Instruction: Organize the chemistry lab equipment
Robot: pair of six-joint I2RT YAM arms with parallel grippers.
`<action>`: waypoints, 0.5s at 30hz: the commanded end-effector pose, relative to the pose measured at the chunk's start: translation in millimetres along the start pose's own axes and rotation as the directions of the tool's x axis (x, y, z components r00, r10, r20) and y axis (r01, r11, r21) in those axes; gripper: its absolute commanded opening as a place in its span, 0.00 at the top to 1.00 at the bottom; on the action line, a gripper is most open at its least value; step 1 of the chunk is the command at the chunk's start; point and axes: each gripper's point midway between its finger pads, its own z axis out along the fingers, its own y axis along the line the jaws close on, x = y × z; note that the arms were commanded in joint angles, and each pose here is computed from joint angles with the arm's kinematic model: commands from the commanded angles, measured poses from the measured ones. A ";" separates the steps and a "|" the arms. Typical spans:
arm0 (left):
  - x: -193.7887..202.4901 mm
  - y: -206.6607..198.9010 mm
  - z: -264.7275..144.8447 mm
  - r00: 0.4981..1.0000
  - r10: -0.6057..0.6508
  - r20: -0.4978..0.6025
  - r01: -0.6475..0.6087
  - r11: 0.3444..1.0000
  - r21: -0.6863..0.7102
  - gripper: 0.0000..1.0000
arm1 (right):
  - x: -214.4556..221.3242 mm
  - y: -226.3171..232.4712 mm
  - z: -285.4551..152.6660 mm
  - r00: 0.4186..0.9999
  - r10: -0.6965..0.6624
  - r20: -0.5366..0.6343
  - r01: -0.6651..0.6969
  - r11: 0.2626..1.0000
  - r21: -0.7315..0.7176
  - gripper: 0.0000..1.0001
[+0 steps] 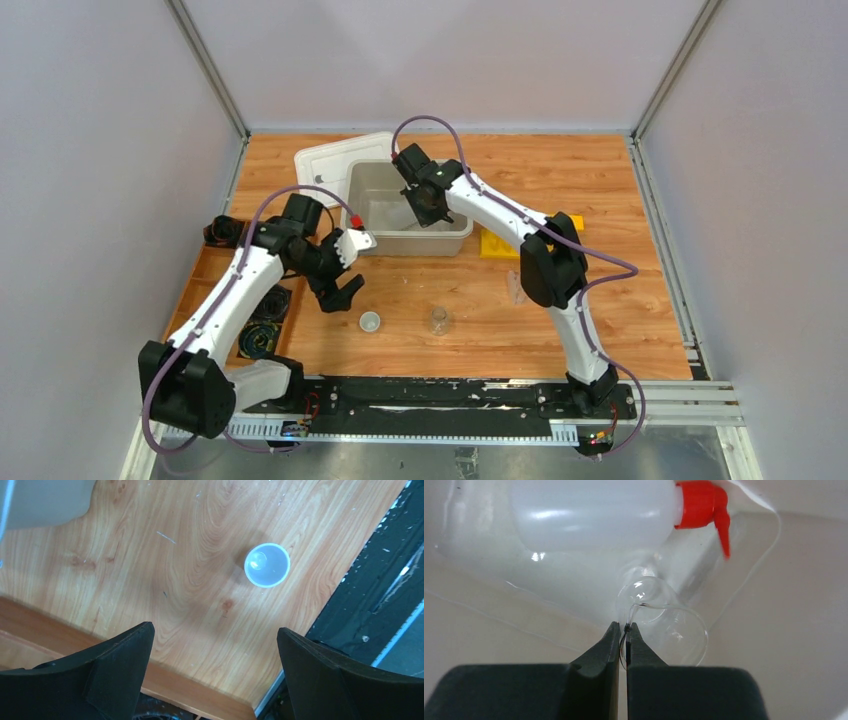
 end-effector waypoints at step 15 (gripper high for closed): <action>-1.7 3.8 78.5 0.983 0.148 -0.111 -0.146 0.989 0.025 0.14 | -48.4 2.4 -79.8 0.979 0.102 0.176 -0.081 0.990 -0.118 0.52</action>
